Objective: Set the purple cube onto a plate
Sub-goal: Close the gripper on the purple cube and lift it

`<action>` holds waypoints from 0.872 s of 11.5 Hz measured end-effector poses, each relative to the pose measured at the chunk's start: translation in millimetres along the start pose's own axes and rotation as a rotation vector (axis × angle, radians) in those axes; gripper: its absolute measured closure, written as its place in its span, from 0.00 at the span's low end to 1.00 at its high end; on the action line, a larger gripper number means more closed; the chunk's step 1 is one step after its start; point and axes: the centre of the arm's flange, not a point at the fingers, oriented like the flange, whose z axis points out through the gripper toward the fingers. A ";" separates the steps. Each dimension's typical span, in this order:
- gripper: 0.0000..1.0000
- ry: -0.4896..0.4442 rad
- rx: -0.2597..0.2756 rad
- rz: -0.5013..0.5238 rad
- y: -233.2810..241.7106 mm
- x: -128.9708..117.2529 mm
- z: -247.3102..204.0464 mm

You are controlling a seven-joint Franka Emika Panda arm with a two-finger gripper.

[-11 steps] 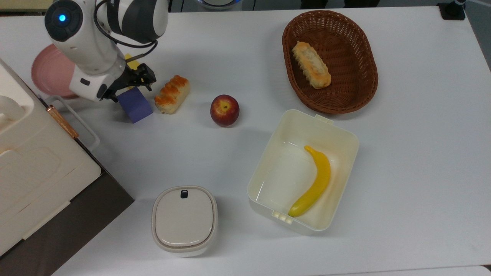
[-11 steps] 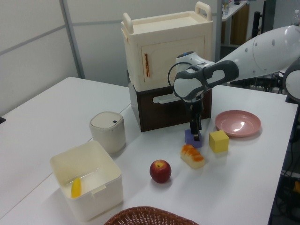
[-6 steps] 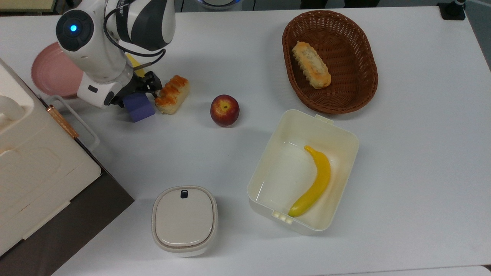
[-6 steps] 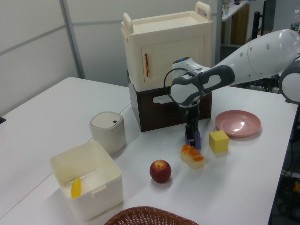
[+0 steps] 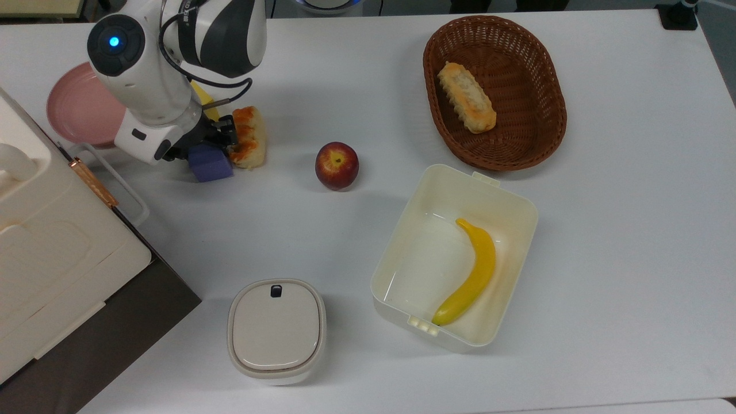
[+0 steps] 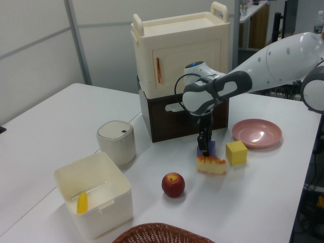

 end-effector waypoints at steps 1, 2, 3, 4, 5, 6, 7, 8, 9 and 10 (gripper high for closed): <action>0.41 0.003 -0.002 0.005 1.1 -1.4 -6.2; 0.41 0.004 -0.002 0.010 2.3 -4.8 -14.5; 0.40 -0.001 0.001 0.015 2.9 -10.0 -24.0; 0.40 -0.015 0.002 0.017 3.1 -16.5 -32.5; 0.39 -0.027 -0.001 0.018 4.1 -22.3 -39.4; 0.39 -0.029 -0.004 0.021 5.4 -25.4 -43.2; 0.39 -0.029 -0.006 0.023 6.5 -26.5 -44.1; 0.39 -0.030 -0.006 0.024 6.7 -26.8 -43.8; 0.39 -0.031 -0.006 0.023 6.7 -26.9 -43.4; 0.39 -0.036 -0.013 0.021 7.2 -27.3 -43.3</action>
